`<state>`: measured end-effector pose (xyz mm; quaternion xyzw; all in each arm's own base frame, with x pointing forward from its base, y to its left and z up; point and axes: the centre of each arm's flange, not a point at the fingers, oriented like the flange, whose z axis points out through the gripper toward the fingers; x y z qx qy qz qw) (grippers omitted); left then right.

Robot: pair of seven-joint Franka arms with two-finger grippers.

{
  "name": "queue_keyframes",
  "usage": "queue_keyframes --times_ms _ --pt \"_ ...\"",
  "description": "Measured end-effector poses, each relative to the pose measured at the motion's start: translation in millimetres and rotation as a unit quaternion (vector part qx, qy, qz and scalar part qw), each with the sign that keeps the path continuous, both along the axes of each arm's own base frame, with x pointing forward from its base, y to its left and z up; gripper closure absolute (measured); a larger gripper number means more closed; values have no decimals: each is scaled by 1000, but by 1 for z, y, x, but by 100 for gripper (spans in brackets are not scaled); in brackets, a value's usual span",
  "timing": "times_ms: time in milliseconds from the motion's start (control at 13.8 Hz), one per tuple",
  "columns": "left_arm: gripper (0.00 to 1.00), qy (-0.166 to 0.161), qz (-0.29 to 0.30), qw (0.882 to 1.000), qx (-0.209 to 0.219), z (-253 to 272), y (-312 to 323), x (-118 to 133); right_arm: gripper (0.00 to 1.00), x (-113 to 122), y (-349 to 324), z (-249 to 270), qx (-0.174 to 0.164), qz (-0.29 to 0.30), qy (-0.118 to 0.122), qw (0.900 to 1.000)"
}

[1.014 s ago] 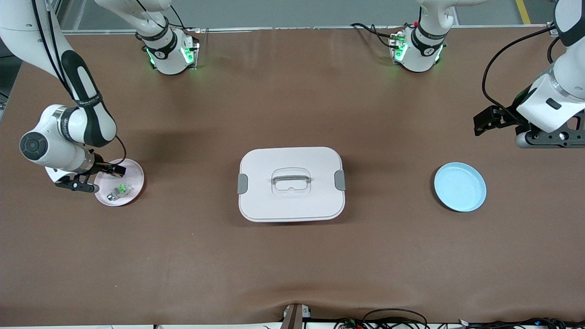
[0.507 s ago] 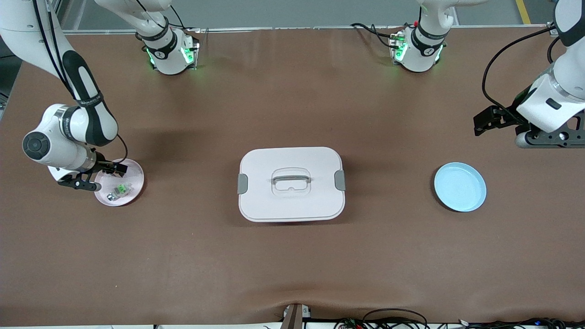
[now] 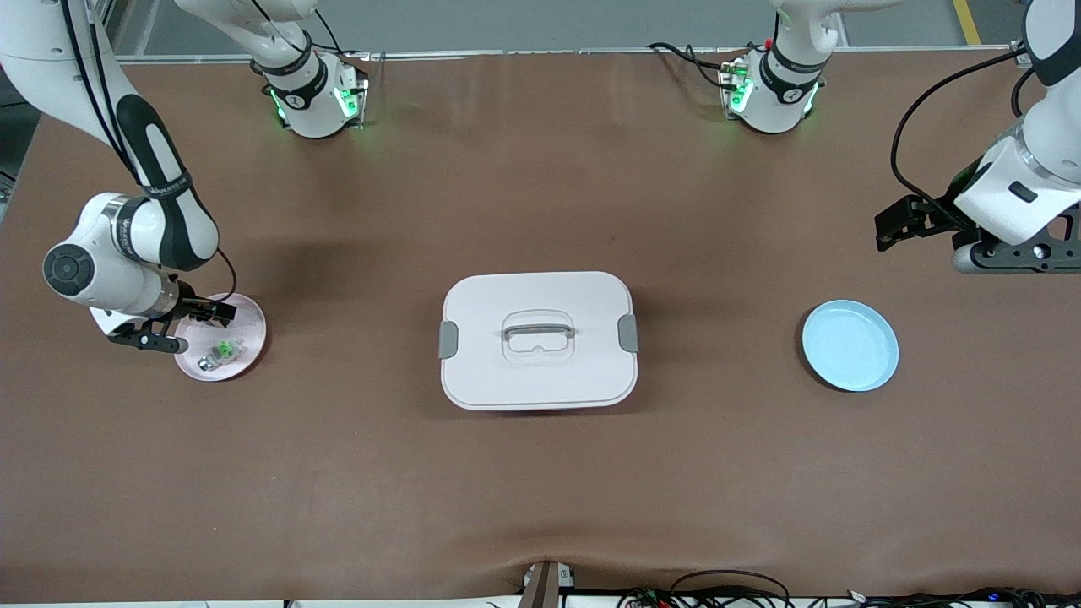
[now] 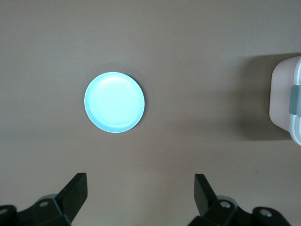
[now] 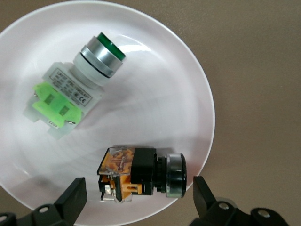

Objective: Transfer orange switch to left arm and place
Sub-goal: 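Lower the right gripper and grasp the orange-and-black switch, then lift the switch with the right gripper while the left gripper approaches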

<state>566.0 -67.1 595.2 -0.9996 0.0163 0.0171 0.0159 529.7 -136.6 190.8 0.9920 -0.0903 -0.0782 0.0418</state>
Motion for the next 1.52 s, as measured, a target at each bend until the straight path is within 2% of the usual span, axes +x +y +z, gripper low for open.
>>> queue_keyframes --times_ms 145,217,290,435,507,942,1086,1231,1521 --pt "0 0 0 1000 0 0 0 0 0 0 0 -2 0 0 0 1000" --pt "0 0 0 1000 0 0 0 0 7 0 0 -2 0 0 0 1000" --pt "0 0 0 1000 0 0 0 0 8 0 0 -2 0 0 0 1000" --pt "0 0 0 1000 0 0 0 0 23 0 0 -2 0 0 0 1000" --pt "0 0 0 1000 0 0 0 0 28 0 0 -2 0 0 -1 1000" --pt "0 0 0 1000 0 0 0 0 28 1 1 -1 0 2 3 1000" --pt "0 0 0 1000 0 0 0 0 28 0 3 2 5 1 27 1000" --pt "0 0 0 1000 0 0 0 0 28 2 7 23 12 -1 62 998" --pt "0 0 0 1000 0 0 0 0 28 11 25 105 30 0 132 991"
